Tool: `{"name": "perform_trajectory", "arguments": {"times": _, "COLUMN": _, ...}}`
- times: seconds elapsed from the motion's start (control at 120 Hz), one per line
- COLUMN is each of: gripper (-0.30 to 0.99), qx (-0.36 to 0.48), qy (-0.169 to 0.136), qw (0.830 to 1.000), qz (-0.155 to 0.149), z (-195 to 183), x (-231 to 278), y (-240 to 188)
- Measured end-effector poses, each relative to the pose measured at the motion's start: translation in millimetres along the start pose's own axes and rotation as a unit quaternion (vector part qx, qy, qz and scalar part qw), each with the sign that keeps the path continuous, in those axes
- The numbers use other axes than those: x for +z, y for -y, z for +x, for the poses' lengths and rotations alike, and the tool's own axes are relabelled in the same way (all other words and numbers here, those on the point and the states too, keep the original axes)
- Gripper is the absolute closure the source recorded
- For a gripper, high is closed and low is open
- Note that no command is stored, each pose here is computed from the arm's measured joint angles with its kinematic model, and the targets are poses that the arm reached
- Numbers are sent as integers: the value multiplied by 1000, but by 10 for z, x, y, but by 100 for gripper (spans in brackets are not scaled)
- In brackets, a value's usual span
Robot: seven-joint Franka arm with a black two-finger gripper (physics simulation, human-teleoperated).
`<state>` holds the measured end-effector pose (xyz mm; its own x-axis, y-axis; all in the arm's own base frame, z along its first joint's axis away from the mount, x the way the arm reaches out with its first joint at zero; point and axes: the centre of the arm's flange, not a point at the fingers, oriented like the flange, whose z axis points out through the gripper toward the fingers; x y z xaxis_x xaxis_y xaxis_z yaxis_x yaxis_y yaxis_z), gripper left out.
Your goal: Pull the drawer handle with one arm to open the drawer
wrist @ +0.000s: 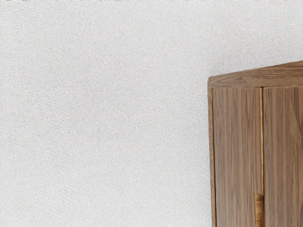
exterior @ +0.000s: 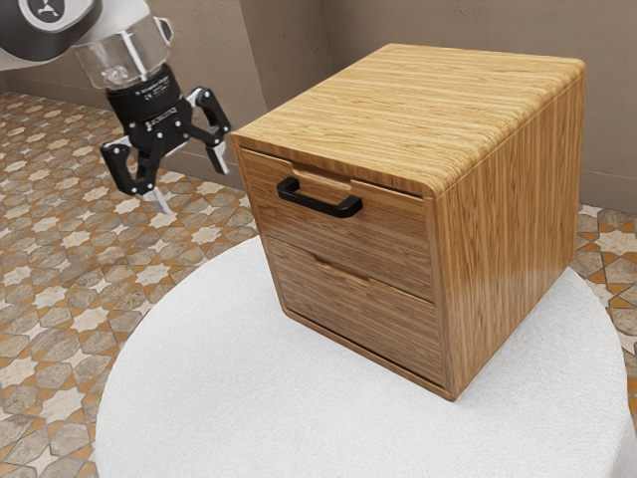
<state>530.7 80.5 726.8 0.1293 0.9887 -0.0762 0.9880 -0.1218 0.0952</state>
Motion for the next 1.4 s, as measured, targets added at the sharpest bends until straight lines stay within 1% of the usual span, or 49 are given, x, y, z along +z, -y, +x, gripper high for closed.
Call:
{"name": "perform_trajectory", "arguments": {"times": 0.383, "gripper": 2, "qx": -16, "qy": 0, "qw": 1000, "qz": -3, "z": 93, "x": -33, "y": 36}}
{"name": "perform_trajectory", "arguments": {"times": 0.425, "gripper": 2, "qx": -15, "qy": -4, "qw": 1000, "qz": -17, "z": 60, "x": -180, "y": 76}}
{"name": "perform_trajectory", "arguments": {"times": 0.517, "gripper": 3, "qx": -8, "qy": -19, "qw": 997, "qz": -77, "z": -105, "x": -796, "y": 334}}
{"name": "perform_trajectory", "arguments": {"times": 0.55, "gripper": 3, "qx": -7, "qy": -21, "qw": 996, "qz": -88, "z": -142, "x": -903, "y": 385}}
{"name": "perform_trajectory", "arguments": {"times": 0.592, "gripper": 3, "qx": -7, "qy": -23, "qw": 995, "qz": -93, "z": -178, "x": -945, "y": 392}}
{"name": "perform_trajectory", "arguments": {"times": 0.725, "gripper": 3, "qx": 7, "qy": -15, "qw": 996, "qz": -84, "z": -403, "x": -807, "y": 214}}
{"name": "perform_trajectory", "arguments": {"times": 0.817, "gripper": 3, "qx": 19, "qy": -11, "qw": 995, "qz": -93, "z": -583, "x": -681, "y": 60}}
{"name": "perform_trajectory", "arguments": {"times": 0.933, "gripper": 4, "qx": 30, "qy": -7, "qw": 993, "qz": -117, "z": -836, "x": -638, "y": -51}}
{"name": "perform_trajectory", "arguments": {"times": 1.042, "gripper": 9, "qx": 32, "qy": -10, "qw": 990, "qz": -138, "z": -1039, "x": -674, "y": -1}}
{"name": "perform_trajectory", "arguments": {"times": 1.158, "gripper": 17, "qx": 6, "qy": -28, "qw": 986, "qz": -162, "z": -954, "x": -588, "y": 11}}
{"name": "perform_trajectory", "arguments": {"times": 1.258, "gripper": 22, "qx": -11, "qy": -36, "qw": 983, "qz": -177, "z": -902, "x": -332, "y": 163}}
{"name": "perform_trajectory", "arguments": {"times": 1.333, "gripper": 24, "qx": -17, "qy": -41, "qw": 979, "qz": -201, "z": -923, "x": -268, "y": 223}}
{"name": "perform_trajectory", "arguments": {"times": 1.4, "gripper": 26, "qx": -10, "qy": -47, "qw": 973, "qz": -224, "z": -1059, "x": -290, "y": 210}}
